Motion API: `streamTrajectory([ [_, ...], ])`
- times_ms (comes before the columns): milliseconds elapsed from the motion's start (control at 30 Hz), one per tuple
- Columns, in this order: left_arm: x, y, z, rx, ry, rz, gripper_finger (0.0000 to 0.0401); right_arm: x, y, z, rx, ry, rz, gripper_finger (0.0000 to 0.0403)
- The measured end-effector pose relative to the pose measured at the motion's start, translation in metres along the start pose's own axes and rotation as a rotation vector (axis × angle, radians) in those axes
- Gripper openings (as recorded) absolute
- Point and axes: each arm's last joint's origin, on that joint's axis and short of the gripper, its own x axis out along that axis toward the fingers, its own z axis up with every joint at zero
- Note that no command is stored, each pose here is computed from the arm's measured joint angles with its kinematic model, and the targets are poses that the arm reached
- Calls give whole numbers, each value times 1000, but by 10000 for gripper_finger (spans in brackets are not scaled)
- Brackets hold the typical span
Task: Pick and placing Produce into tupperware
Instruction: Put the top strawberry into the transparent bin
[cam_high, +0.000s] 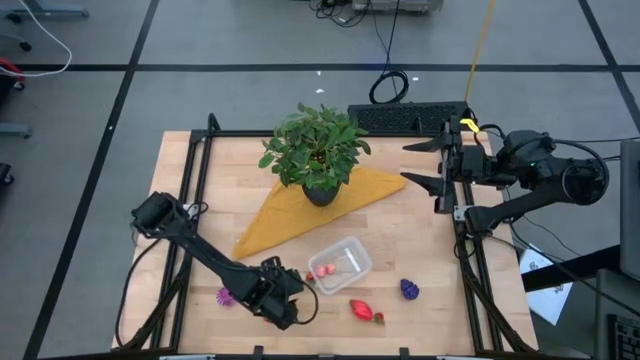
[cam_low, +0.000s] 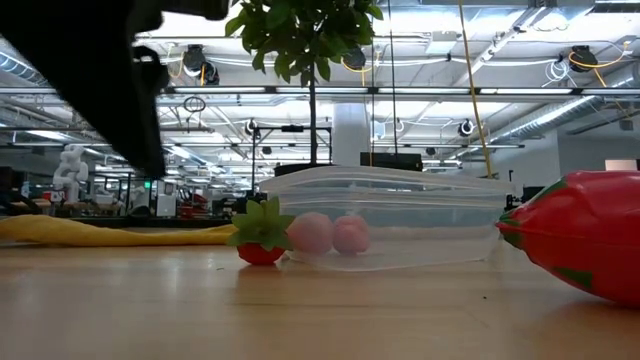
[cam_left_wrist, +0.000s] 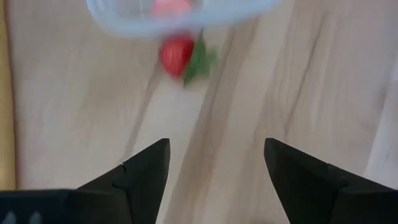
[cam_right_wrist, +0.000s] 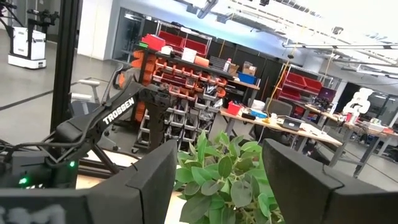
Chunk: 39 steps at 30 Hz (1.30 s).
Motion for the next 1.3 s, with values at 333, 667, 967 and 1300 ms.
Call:
streamTrajectory([
  [333, 11, 11, 10, 53, -58, 21, 279, 0, 0, 0, -1, 1, 0, 228],
  [667, 12, 13, 12, 81, -59, 27, 346, 0, 0, 0, -20, 1, 0, 228],
  [967, 15, 13, 16, 43, -102, 36, 379, 0, 0, 0, -20, 2, 0, 228],
  [1300, 41, 16, 19, 27, -75, 55, 381, 0, 1, -3, -26, 25, 7, 228],
])
